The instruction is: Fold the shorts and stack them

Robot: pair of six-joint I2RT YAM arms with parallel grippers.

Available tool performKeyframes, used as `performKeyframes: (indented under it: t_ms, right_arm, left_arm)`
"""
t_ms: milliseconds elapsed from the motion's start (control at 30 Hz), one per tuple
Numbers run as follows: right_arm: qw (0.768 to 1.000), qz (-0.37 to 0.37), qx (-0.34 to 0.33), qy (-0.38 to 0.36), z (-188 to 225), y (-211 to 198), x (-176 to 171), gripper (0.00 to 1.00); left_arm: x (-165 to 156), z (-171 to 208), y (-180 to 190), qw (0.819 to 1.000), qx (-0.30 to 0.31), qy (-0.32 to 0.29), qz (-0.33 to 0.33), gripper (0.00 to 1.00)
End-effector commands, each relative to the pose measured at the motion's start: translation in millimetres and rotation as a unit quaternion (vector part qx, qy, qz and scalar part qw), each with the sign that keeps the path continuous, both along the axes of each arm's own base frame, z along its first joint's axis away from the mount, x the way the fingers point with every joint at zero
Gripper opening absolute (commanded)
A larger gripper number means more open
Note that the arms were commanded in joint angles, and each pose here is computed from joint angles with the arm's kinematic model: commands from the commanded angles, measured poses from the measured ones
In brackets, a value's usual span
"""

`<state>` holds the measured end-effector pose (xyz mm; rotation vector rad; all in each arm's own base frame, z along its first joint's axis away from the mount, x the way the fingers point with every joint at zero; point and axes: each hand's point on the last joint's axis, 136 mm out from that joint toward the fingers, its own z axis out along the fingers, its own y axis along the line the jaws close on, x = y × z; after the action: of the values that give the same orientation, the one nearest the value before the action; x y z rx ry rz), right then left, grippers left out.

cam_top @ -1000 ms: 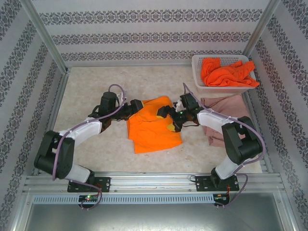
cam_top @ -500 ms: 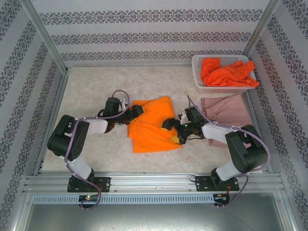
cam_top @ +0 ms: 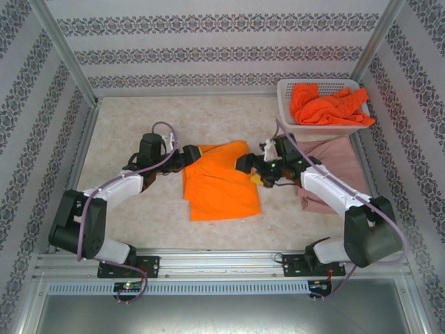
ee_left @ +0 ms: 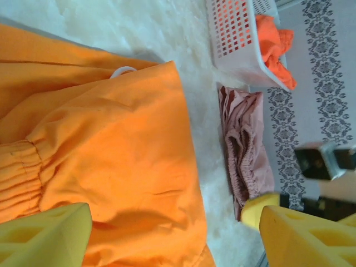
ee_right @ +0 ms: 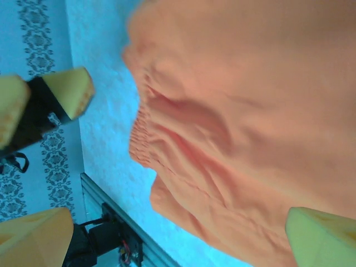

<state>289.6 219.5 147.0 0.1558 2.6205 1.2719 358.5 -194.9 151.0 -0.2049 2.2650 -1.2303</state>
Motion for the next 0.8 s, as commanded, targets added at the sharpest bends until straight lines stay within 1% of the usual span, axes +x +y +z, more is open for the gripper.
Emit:
performKeyframes:
  t_ms: [0,33,133,233,333,367,433,533,700,767]
  right_arm:
    - [0.998,0.035,-0.049,-0.022,-8.7,-10.9,10.1,0.98]
    - [0.997,0.039,-0.055,-0.024,-9.6,-11.6,16.3,0.98]
    - [0.996,0.048,-0.068,-0.016,-18.8,-14.9,30.9,0.98]
    - [0.995,0.057,-0.079,-0.007,-32.3,-17.6,43.9,0.98]
    - [0.995,0.061,-0.08,0.006,-46.0,-20.5,54.2,0.98]
    - [0.995,0.059,-0.078,0.009,-49.8,-22.1,58.3,0.98]
    - [0.995,0.06,-0.077,0.017,-58.2,-23.7,62.5,0.98]
    - [0.994,0.061,-0.081,0.026,-68.7,-27.5,67.7,0.98]
    - [0.993,0.07,-0.082,0.04,-84.0,-26.7,69.8,0.97]
    - [0.993,0.072,-0.086,0.047,-91.0,-26.7,69.0,0.96]
  left_arm:
    - [-19.3,-27.9,-0.9,0.999,0.016,0.044,-0.017,0.73]
    - [-20.7,-33.3,-1.6,0.999,0.013,0.05,-0.017,0.7]
    - [-22.2,-50.2,-4.3,0.998,0.004,0.065,-0.013,0.55]
    - [-21.5,-64.4,-7.7,0.997,-0.005,0.076,-0.014,0.47]
    - [-23.7,-80.5,-8.2,0.996,0.0,0.089,-0.016,0.33]
    - [-26.0,-86.9,-7.0,0.995,0.006,0.095,-0.017,0.31]
    - [-31.4,-99.2,-3.1,0.994,0.021,0.106,-0.016,0.27]
    - [-39.1,-112.1,1.6,0.992,0.038,0.119,-0.017,0.25]
    - [-47.5,-123.4,5.3,0.99,0.048,0.128,-0.017,0.23]
    - [-49.4,-126.6,5.6,0.99,0.047,0.132,-0.017,0.23]
